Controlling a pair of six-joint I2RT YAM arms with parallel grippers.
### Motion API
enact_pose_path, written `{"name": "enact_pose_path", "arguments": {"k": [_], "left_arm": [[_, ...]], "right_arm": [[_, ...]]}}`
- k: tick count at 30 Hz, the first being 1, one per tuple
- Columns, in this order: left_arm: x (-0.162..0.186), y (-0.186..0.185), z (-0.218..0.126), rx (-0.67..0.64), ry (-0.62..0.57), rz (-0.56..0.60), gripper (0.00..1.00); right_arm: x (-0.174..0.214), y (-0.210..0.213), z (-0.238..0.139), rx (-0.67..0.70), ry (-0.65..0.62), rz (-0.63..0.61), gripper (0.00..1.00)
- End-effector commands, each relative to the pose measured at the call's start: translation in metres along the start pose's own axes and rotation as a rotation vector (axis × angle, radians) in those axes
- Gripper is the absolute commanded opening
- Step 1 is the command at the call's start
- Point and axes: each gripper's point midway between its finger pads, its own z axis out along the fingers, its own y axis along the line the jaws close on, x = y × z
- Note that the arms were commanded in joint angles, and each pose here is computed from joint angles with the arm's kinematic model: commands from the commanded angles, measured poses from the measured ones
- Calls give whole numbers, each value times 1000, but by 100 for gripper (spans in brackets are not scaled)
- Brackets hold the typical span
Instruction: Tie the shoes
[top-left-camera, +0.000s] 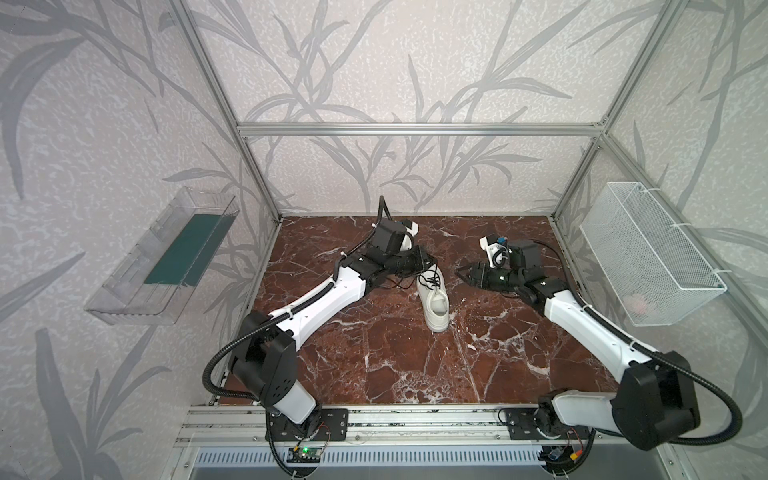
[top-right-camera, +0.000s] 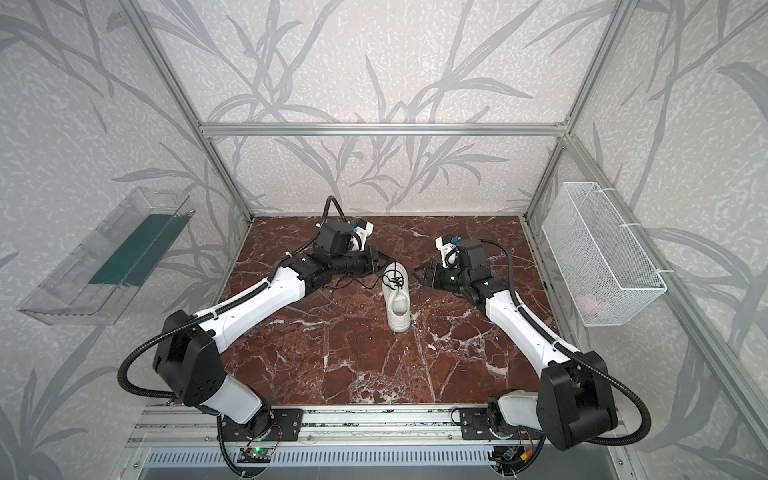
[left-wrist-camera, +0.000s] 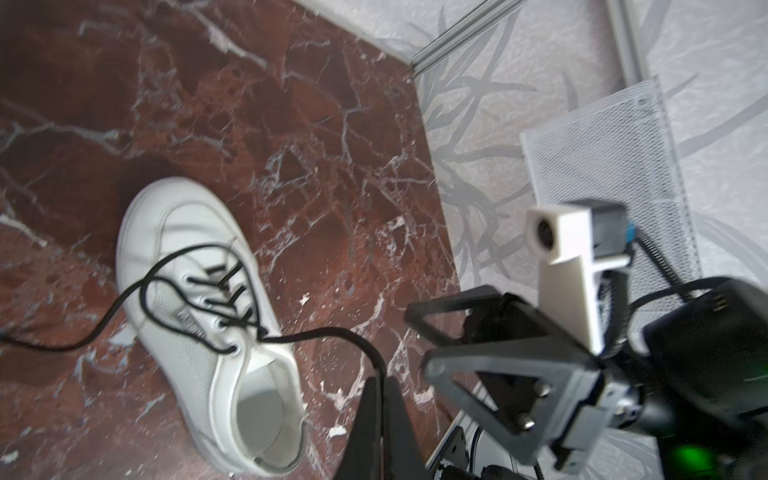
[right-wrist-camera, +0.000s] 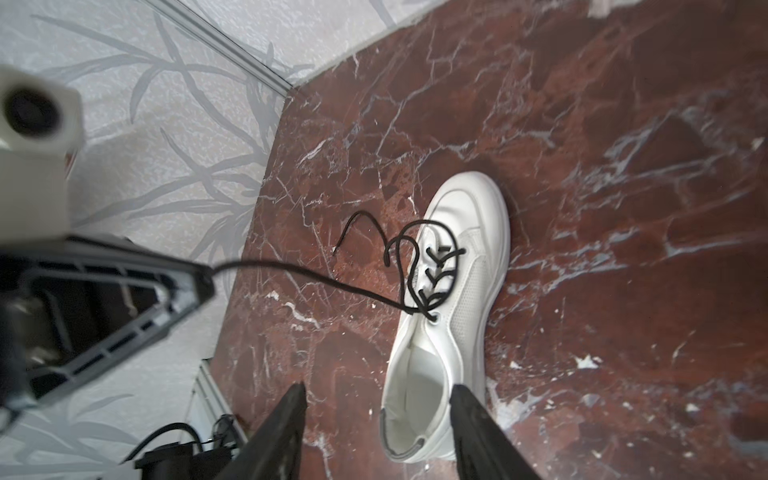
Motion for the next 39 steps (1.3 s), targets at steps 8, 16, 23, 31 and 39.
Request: {"name": "enact_pose_path", "arguments": {"k": [8, 16, 23, 31, 39], "left_arm": [[-18, -28, 23, 103, 9, -33, 1], [-17, -36, 44, 165, 18, -69, 1], [-10, -39, 37, 184, 55, -57, 1], [-15, -27, 24, 168, 48, -49, 3], [-24, 8, 9, 94, 17, -3, 32]], "right_arm": [[-19, 25, 20, -167, -130, -473, 58], [-19, 18, 43, -203, -105, -498, 58], [-26, 11, 66, -241, -102, -382, 49], [-27, 5, 66, -191, -117, -286, 8], [-28, 5, 57, -146, -86, -295, 0]]}}
